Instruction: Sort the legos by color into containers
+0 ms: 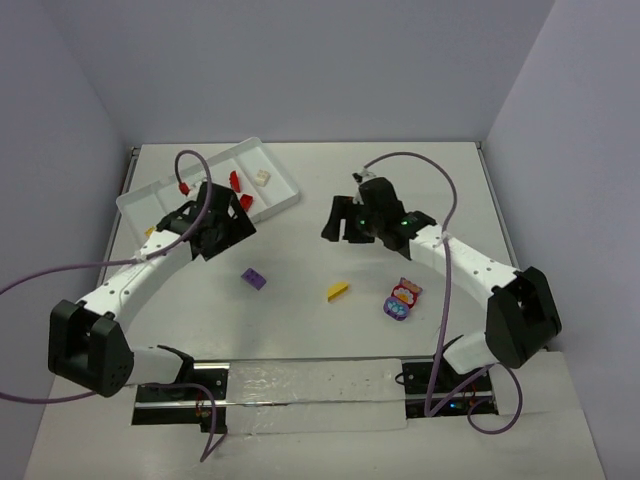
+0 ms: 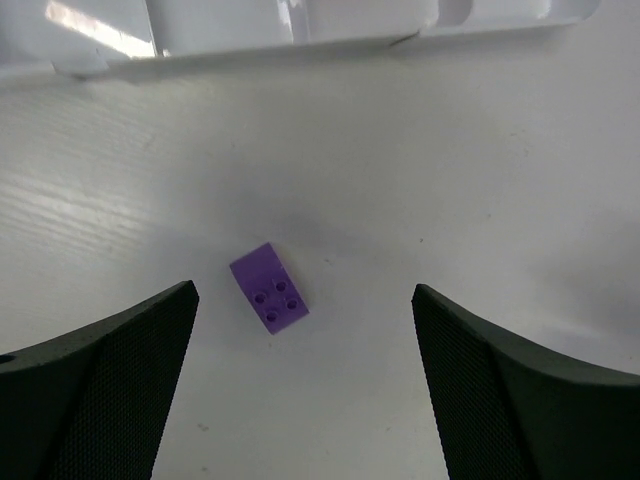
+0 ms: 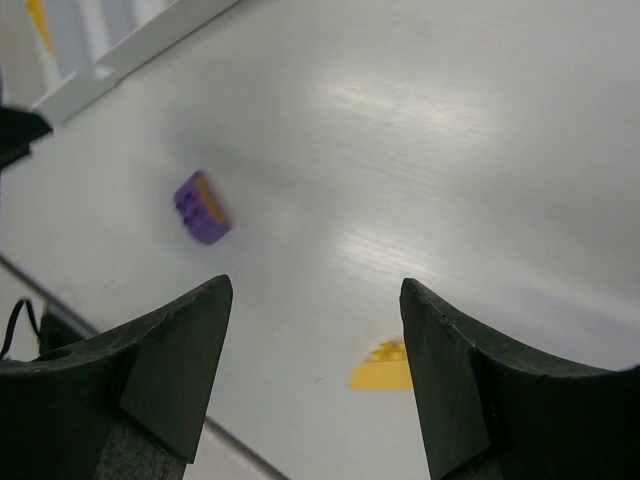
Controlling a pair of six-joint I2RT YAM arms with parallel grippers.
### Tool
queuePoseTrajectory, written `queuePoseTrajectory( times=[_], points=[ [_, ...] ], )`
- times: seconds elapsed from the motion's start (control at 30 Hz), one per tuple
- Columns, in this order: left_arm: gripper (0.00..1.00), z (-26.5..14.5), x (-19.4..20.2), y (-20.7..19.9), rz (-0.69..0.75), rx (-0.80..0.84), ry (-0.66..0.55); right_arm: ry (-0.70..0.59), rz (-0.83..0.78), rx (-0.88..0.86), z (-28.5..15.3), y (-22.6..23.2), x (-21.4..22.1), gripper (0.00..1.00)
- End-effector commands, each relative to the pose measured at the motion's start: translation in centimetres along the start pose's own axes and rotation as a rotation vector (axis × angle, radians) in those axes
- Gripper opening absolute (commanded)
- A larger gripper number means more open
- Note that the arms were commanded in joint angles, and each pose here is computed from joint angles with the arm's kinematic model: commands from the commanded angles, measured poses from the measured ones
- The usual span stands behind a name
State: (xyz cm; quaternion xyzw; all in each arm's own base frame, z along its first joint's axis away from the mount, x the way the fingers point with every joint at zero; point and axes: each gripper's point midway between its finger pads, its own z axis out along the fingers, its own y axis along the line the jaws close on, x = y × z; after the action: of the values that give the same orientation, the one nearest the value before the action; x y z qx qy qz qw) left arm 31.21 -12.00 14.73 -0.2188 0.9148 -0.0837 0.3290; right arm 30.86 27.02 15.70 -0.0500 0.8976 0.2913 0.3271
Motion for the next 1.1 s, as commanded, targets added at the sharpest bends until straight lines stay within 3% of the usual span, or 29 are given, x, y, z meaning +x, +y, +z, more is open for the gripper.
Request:
queuePoseTrajectory(
  times=[0.0, 0.23, 0.83, 0.97, 1.07],
  points=[
    [0.98, 1.6, 3.8, 0.8, -0.156, -0.119, 0.069, -0.031, 0.015, 0.053, -1.0, -3.0, -0.1, 0.76],
    [0.99, 3.8, 6.8, 0.9, -0.25, -0.203, 0.107, -0.025, -0.003, 0.047, -1.8, -3.0, 0.2, 0.76],
    [0.72, 8.0, 9.9, 1.9, -0.216, -0.291, 0.154, -0.002, -0.016, 0.049, -1.4, -3.2, 0.6, 0.76],
    [0.6, 8.2, 10.2, 2.2, -0.203, -0.297, 0.164, 0.005, -0.013, 0.052, -1.2, -3.4, 0.8, 0.76],
    [0.34, 7.6, 9.7, 1.7, -0.189, -0.27, 0.161, 0.0, -0.013, 0.048, -1.2, -3.3, 0.6, 0.76]
  ],
)
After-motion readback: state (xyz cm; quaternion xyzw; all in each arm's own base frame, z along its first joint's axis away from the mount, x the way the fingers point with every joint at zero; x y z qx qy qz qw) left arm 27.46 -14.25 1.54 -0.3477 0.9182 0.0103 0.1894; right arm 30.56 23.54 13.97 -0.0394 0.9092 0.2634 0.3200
